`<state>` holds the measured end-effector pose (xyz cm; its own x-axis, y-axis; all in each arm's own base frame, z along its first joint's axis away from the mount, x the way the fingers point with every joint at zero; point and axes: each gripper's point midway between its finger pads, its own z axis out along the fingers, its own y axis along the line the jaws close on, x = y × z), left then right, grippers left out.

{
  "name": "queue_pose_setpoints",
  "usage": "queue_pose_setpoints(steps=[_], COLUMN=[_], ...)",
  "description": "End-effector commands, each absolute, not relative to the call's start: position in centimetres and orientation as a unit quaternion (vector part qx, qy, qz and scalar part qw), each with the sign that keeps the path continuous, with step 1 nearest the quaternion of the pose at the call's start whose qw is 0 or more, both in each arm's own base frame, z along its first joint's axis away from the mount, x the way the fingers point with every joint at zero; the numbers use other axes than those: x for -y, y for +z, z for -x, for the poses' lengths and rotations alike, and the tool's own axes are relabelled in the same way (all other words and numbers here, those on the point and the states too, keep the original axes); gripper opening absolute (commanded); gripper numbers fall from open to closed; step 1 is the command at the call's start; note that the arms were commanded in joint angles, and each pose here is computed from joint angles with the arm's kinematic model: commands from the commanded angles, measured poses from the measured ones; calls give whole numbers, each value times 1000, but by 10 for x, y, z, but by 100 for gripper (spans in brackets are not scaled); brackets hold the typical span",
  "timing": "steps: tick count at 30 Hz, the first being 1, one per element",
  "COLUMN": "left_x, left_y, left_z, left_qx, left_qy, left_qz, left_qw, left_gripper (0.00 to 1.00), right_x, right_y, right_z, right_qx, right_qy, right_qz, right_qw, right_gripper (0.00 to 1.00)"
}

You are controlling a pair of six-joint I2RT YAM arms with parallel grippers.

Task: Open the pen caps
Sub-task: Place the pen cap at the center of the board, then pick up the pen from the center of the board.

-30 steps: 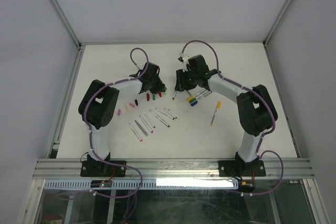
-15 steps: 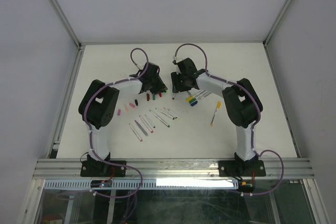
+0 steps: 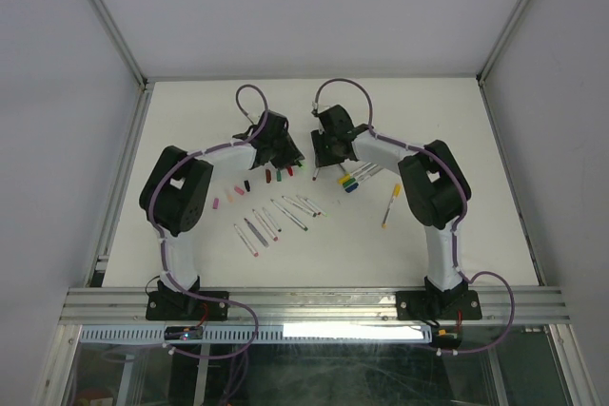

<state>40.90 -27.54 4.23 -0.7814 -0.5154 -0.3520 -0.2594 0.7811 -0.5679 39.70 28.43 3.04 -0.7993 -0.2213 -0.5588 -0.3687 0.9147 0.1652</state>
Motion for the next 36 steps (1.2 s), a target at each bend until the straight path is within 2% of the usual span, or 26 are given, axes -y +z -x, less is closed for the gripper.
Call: queue_pose_setpoints(steps=[1,8,14,20,22,26,30,36], left_x=[282,280,273,256,249,238,233,235], left_y=[90,102,117,159,173,197,216,235], left_z=[-421,-423,-421,-413,-406,-390,-368,-337], left_qx=[-890,-886,-879,-847,-832,-805,-779,-737], left_qy=[-280,-281,-279,-296,-306,-330,-364,-417], left_qz=[197,197,202,193,189,177,148,80], left_qw=[300,311,330,397,422,461,490,526], left_gripper=[34,35,35,35,34,35,43,60], right_x=[-293,-295,-298,-297,-295,-289,-289,-291], right_y=[41,37,38,37,33,28,20,21], right_z=[-409,-405,-403,-399,-398,-399,-391,-379], right_qx=[-930,-929,-925,-923,-925,-931,-934,-928], right_qy=[136,142,152,153,147,130,134,142], right_qz=[164,178,198,217,216,208,214,244], right_qw=[298,291,287,281,276,272,253,241], right_gripper=[33,25,22,21,22,32,30,13])
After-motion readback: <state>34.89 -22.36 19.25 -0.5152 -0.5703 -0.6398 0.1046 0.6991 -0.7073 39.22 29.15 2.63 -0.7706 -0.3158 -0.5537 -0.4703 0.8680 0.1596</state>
